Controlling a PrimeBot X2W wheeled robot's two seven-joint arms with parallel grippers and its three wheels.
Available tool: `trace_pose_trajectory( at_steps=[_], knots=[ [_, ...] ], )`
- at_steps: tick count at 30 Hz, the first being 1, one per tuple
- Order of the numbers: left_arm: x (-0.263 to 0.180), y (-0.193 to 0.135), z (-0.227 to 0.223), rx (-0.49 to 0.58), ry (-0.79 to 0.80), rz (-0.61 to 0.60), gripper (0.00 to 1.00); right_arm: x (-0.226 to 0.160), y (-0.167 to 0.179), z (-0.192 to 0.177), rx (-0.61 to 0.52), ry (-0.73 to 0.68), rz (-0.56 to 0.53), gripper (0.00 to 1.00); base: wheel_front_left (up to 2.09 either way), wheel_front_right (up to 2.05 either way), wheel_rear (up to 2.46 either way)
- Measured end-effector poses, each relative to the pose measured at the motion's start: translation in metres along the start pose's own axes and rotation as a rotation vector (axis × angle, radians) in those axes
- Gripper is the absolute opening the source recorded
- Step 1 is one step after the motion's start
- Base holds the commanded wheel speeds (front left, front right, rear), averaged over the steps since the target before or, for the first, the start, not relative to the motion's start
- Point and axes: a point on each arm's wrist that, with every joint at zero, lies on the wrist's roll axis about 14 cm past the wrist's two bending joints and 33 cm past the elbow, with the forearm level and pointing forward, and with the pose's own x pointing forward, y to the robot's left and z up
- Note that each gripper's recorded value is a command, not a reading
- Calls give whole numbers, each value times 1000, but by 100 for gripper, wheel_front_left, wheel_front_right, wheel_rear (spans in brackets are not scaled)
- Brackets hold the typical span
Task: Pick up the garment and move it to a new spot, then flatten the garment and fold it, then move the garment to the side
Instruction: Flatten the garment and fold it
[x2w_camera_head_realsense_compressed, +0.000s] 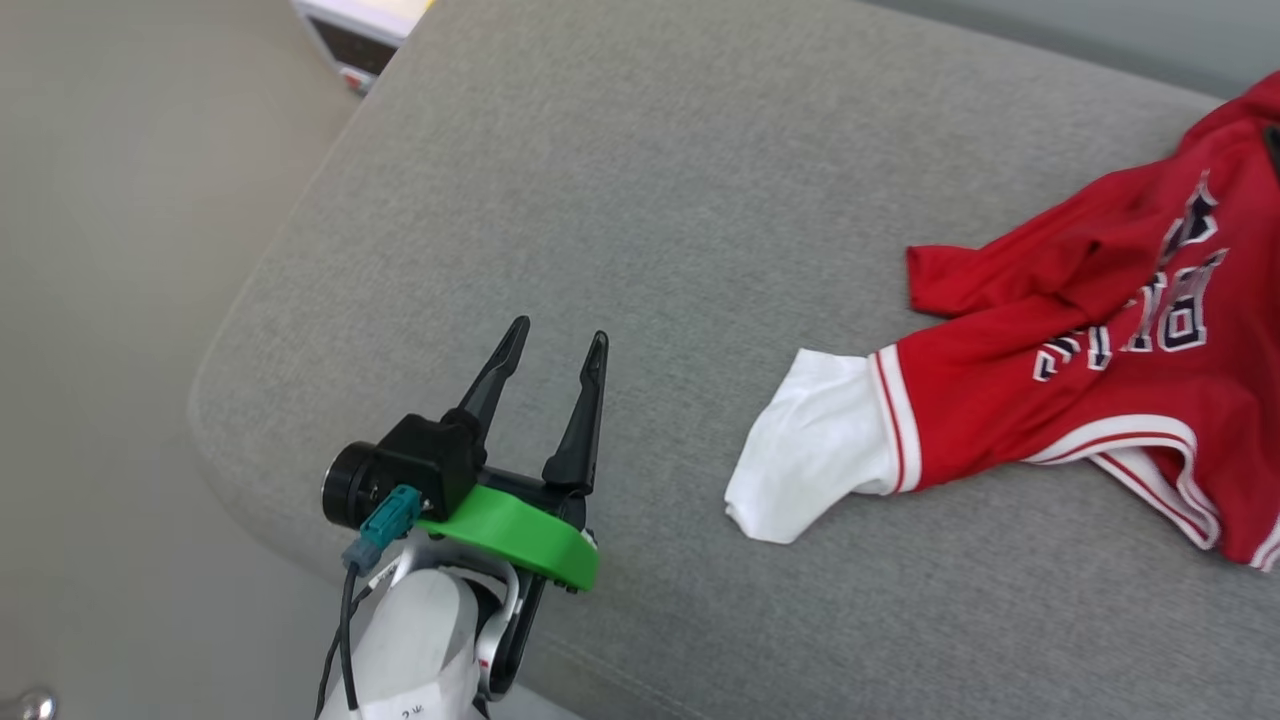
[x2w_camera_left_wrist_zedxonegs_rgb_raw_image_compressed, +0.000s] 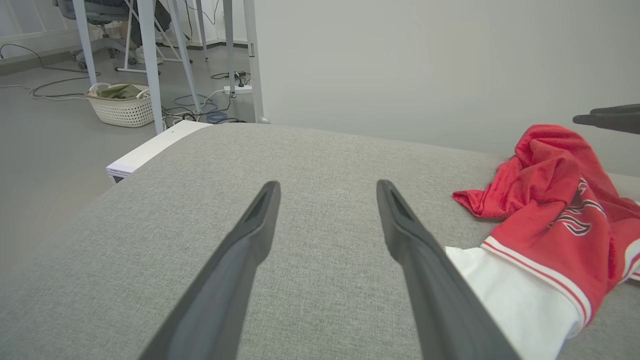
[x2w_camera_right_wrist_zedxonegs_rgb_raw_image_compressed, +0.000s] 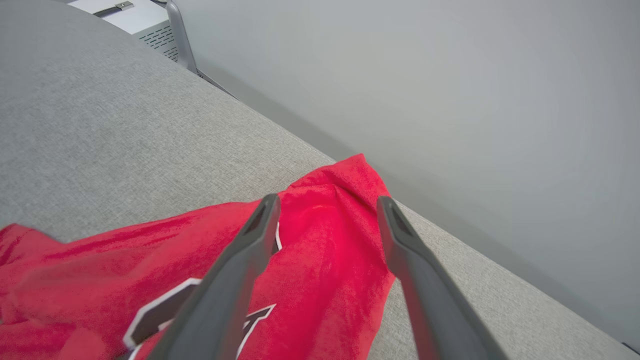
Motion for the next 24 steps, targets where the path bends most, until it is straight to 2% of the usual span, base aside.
trace_pose_trajectory(
  at_steps=[7,12,14,15,24],
  knots=[
    [-1,-17,-3,-38,2,-65,100,-53,-8,22,102,-187,-39,100,0,0,0],
    [-1,-33,-5,-83,5,-117,100,-98,-13,24,170,-303,-79,100,0,0,0],
    [-1,-40,-7,-93,11,-140,100,-117,-15,20,191,-341,-100,100,0,0,0],
    [-1,-51,-9,-115,18,-172,100,-144,-15,10,226,-384,-139,100,0,0,0],
    [-1,-69,-7,-157,10,-225,100,-216,-1,-18,311,-470,-272,100,0,0,0]
  ],
)
